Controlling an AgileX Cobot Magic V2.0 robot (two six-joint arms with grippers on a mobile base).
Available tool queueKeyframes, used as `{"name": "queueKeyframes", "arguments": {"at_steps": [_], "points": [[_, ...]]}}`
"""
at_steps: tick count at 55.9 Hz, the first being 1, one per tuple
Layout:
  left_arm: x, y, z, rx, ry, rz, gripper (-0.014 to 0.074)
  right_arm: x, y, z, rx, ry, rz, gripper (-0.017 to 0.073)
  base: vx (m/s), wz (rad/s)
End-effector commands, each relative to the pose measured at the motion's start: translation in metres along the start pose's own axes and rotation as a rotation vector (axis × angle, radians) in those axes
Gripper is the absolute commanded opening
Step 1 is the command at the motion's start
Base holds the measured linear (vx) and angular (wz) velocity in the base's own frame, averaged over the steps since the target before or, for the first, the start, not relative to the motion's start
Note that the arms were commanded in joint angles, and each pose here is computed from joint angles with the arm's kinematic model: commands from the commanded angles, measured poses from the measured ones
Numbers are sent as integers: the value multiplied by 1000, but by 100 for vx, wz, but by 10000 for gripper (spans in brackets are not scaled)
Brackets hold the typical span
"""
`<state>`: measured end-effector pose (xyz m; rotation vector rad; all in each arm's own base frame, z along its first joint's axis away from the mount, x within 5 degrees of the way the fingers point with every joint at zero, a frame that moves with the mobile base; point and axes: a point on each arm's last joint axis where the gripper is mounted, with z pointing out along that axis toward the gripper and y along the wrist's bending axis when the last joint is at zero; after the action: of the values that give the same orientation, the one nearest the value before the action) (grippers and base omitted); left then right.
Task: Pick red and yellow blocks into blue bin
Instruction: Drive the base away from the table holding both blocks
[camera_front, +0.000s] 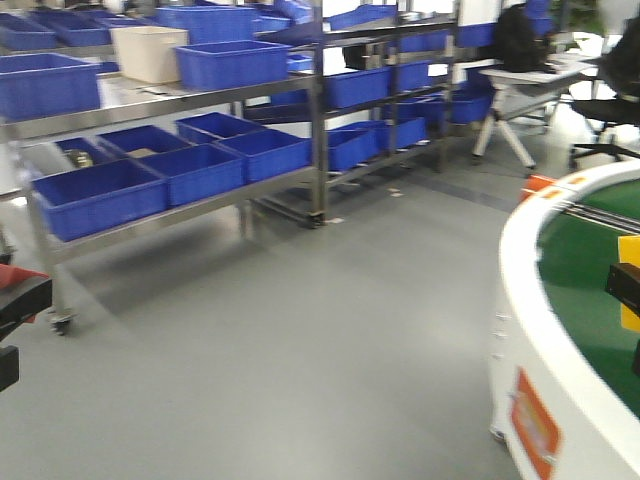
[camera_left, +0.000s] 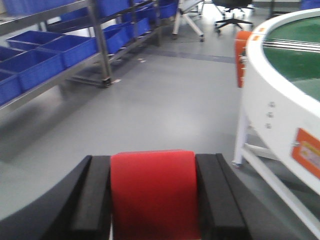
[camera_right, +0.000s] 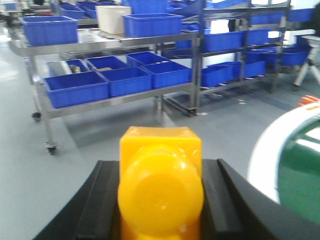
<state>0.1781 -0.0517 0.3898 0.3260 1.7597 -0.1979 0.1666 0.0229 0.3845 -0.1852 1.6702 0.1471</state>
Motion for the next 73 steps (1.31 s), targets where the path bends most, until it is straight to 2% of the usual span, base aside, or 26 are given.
{"name": "queueKeyframes", "arguments": {"at_steps": [1, 30, 73], "points": [[-16, 2, -6, -19, -106, -19, 0, -16, -4, -6, 47, -92, -3, -10, 17, 59], [-16, 2, -6, -18, -103, -19, 0, -16, -4, -6, 47, -93, -3, -10, 24, 45], [-16, 2, -6, -18, -102, -19, 0, -16, -4, -6, 47, -92, -3, -10, 41, 2]]}}
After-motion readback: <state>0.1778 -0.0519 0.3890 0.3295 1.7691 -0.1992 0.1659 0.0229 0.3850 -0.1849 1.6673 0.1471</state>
